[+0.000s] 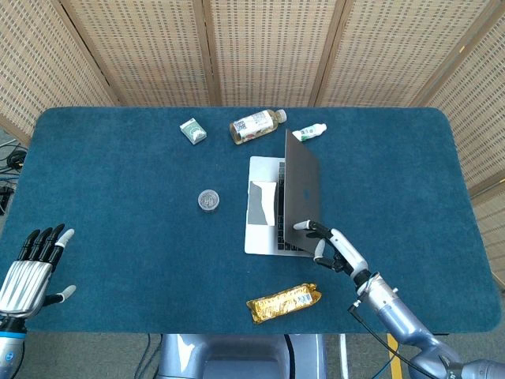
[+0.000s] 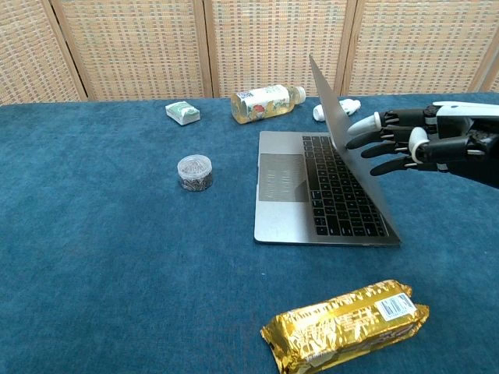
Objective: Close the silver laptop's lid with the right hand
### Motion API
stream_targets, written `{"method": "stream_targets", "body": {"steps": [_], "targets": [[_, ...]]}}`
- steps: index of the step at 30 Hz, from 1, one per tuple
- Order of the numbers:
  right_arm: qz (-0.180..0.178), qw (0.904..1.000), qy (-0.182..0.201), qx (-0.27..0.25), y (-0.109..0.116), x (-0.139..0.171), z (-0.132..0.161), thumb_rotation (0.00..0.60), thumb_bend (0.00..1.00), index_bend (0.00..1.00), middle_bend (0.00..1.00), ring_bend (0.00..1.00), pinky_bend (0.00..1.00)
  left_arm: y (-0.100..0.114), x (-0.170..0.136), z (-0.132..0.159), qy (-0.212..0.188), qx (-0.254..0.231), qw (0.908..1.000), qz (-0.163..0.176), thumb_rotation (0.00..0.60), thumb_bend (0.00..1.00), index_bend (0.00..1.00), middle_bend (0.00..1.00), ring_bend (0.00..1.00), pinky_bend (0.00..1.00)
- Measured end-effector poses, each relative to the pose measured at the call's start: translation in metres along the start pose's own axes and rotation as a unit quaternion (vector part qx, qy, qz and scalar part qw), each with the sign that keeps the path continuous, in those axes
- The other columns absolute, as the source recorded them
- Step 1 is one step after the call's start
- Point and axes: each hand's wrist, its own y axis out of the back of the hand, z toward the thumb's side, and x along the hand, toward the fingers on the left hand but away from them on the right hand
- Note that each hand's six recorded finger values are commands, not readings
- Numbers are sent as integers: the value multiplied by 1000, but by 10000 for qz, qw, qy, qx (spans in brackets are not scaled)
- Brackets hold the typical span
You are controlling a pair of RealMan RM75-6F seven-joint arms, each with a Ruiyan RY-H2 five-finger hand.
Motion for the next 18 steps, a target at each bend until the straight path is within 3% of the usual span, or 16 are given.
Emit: {"method": "stream_targets", "body": {"steps": [18], "targets": [[103, 9998, -89, 112, -13, -11, -3, 600, 1000, 242, 212, 150, 169, 1, 1, -1, 12, -38, 10000, 12, 600, 5, 0, 0, 0, 0]]}}
